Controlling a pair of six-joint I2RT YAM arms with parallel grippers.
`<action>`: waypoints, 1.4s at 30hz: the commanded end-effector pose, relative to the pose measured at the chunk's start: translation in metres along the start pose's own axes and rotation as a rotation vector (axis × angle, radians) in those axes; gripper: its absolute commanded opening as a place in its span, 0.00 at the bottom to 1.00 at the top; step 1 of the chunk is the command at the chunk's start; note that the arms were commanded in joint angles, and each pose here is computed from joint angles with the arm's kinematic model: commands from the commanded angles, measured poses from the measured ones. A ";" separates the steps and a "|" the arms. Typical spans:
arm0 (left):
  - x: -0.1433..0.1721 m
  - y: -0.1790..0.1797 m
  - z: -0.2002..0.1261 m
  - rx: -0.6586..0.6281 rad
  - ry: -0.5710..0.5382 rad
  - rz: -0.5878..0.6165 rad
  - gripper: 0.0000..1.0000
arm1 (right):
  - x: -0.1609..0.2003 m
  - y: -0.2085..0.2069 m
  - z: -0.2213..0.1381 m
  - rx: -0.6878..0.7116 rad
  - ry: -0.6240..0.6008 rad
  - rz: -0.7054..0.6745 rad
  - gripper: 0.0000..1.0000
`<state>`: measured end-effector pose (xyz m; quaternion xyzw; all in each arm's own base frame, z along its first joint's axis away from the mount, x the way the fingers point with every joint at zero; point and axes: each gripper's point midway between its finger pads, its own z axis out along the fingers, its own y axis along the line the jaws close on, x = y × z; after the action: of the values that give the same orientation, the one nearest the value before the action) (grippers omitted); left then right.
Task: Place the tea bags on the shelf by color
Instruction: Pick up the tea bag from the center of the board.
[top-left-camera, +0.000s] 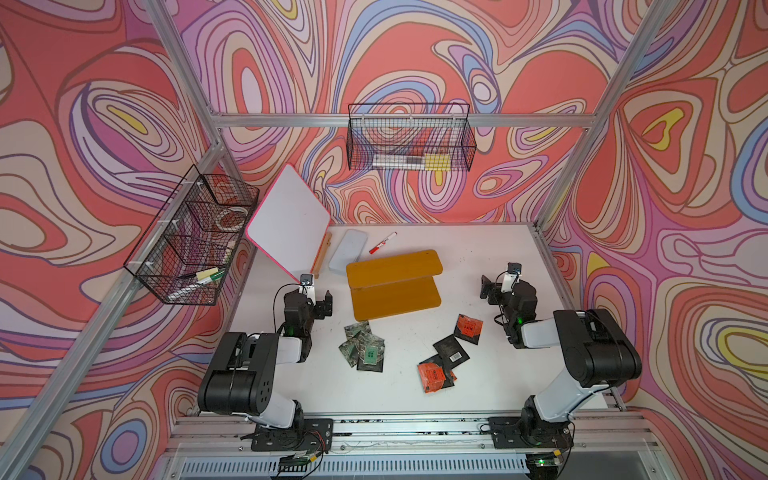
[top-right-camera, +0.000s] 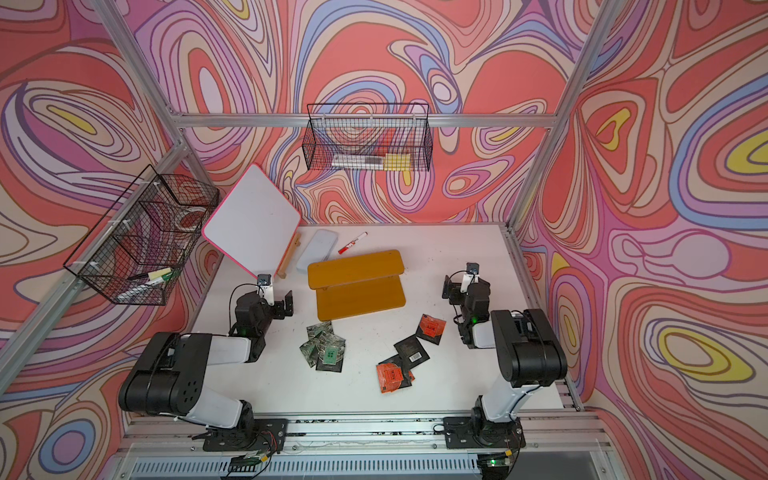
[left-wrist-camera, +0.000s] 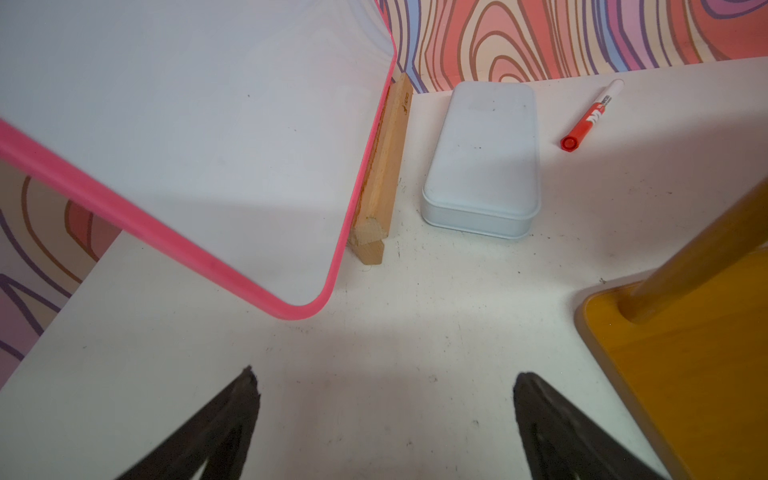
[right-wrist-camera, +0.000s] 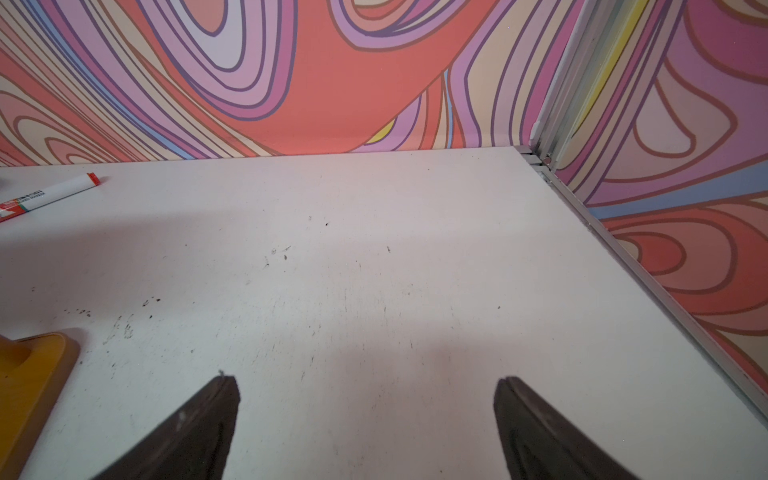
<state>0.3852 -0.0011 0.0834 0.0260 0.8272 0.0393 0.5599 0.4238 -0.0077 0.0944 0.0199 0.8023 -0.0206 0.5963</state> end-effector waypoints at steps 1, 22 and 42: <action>-0.009 0.001 0.005 -0.011 -0.022 -0.013 0.99 | -0.004 0.001 0.003 0.006 -0.015 0.006 0.98; -0.028 0.013 -0.019 -0.077 -0.082 -0.038 0.99 | -0.015 -0.005 -0.008 0.033 -0.059 0.020 0.98; -0.065 0.009 -0.118 0.010 0.015 -0.532 0.99 | -0.089 0.018 -0.085 -0.105 0.155 0.270 0.98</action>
<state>0.3108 0.0144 0.2041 -0.1876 0.7788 -0.0677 0.5947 0.3870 -0.0071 0.2445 0.1097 0.7775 0.0540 0.6169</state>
